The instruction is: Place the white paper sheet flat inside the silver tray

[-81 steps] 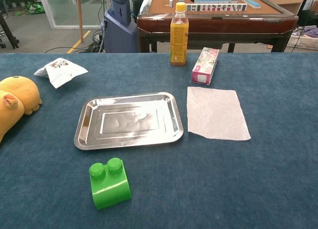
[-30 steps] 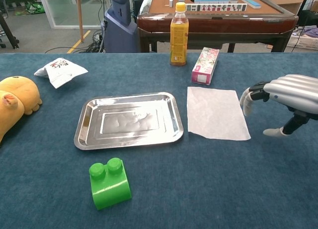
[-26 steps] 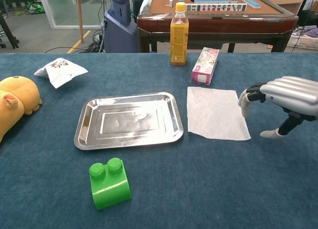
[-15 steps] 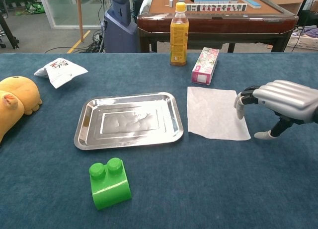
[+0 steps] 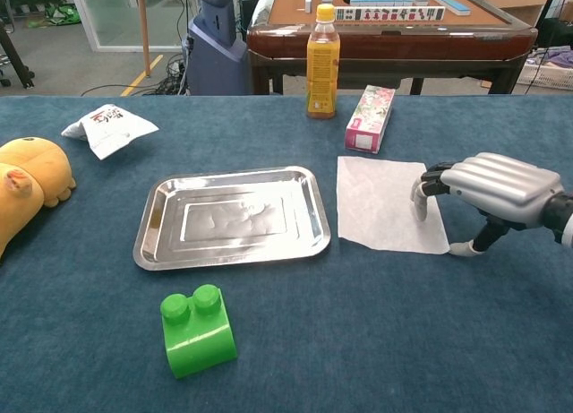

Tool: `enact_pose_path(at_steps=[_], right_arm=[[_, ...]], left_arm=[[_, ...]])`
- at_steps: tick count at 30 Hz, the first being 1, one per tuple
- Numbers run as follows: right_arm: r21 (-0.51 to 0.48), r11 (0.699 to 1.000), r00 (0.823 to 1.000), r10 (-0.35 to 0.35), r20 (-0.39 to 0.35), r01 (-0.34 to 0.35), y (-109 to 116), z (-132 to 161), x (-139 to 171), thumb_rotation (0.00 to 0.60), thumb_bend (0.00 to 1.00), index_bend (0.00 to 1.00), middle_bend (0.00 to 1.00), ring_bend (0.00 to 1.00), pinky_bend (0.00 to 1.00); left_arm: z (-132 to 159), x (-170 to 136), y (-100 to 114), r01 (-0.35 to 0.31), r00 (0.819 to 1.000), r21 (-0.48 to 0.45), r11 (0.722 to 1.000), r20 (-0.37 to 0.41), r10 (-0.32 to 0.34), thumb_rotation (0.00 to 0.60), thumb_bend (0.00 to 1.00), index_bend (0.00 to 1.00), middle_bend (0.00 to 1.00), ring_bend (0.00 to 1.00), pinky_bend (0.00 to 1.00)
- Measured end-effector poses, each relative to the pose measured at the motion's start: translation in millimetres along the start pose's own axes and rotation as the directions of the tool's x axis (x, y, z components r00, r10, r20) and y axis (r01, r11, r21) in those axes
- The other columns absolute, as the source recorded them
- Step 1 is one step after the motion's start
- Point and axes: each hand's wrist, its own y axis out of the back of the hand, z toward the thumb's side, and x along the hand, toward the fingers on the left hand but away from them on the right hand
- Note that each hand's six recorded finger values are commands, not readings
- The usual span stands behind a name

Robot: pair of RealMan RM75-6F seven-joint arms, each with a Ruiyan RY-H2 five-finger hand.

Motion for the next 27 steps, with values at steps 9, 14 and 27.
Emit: enact_pose_path(at_steps=[9,14,27], right_arm=[[-0.002,1.000,1.000,-0.008,-0.014,0.008,1,4,-8,0.600,0.32,0.45,0.27,0.18,0.32],[-0.012,1.000,1.000,-0.016,-0.016,0.016,2,5,-9,0.600,0.37,0.47,0.29,0.19,0.32],[-0.050,0.996,0.997,-0.078,-0.023,0.077,11,7,-15,0.600,0.54,0.62,0.36,0.27,0.32]], left_arm=[[-3,-1,1,-0.004,1.000,0.000,1.000,-0.008,0.004,0.600,0.33,0.07,0.02,0.04,0.01],[-4,-1,0,-0.001,1.000,0.001,1.000,-0.009,0.001,0.600,0.34,0.07,0.02,0.04,0.01],[-4,-1,3,-0.006,1.000,0.005,1.000,-0.009,0.006,0.600,0.33,0.07,0.02,0.04,0.01]])
